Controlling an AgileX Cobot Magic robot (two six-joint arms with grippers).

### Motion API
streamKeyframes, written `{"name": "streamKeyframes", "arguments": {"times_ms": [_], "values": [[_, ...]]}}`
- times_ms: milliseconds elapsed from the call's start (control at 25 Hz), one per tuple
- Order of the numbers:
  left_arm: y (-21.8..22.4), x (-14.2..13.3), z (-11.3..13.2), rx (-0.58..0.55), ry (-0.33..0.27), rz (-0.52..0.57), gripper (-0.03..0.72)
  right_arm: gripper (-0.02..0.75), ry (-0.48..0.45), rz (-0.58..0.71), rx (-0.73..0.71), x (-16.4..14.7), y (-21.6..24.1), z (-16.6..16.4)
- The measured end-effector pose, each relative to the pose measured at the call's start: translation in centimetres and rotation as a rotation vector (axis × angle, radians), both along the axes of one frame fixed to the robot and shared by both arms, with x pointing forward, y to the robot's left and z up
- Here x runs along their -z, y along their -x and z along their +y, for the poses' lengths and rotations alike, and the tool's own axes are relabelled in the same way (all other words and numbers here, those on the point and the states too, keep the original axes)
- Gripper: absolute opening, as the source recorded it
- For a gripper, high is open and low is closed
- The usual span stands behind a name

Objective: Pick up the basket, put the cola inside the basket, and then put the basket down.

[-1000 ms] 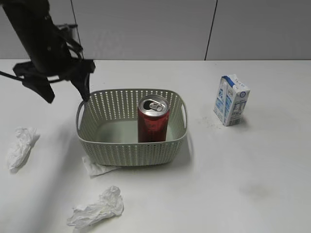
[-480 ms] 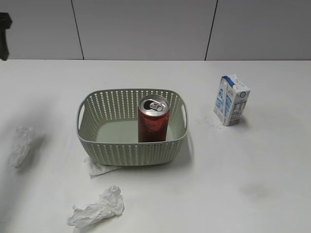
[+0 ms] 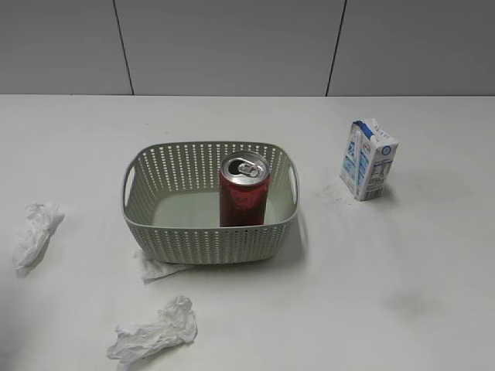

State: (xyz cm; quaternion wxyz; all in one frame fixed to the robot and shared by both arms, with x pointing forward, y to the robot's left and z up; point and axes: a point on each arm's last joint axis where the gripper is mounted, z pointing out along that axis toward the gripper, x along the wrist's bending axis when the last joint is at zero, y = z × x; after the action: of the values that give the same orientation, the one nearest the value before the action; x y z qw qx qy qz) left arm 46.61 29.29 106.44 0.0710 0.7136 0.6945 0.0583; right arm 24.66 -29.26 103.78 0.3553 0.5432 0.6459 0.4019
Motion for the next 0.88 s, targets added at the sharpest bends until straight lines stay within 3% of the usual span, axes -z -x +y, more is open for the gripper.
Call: {"name": "streamKeyframes", "arguments": {"times_ms": [480,880], "values": [[12.4,3.8,0.3,-0.006,0.022,-0.214,0.570,0.526,0.000,0.000,0.000,0.0,0.0,0.0],[18.1,1.4,0.3,-0.004,0.051,-0.614,0.555,0.526,-0.001,-0.001,0.000,0.0,0.0,0.0]]}}
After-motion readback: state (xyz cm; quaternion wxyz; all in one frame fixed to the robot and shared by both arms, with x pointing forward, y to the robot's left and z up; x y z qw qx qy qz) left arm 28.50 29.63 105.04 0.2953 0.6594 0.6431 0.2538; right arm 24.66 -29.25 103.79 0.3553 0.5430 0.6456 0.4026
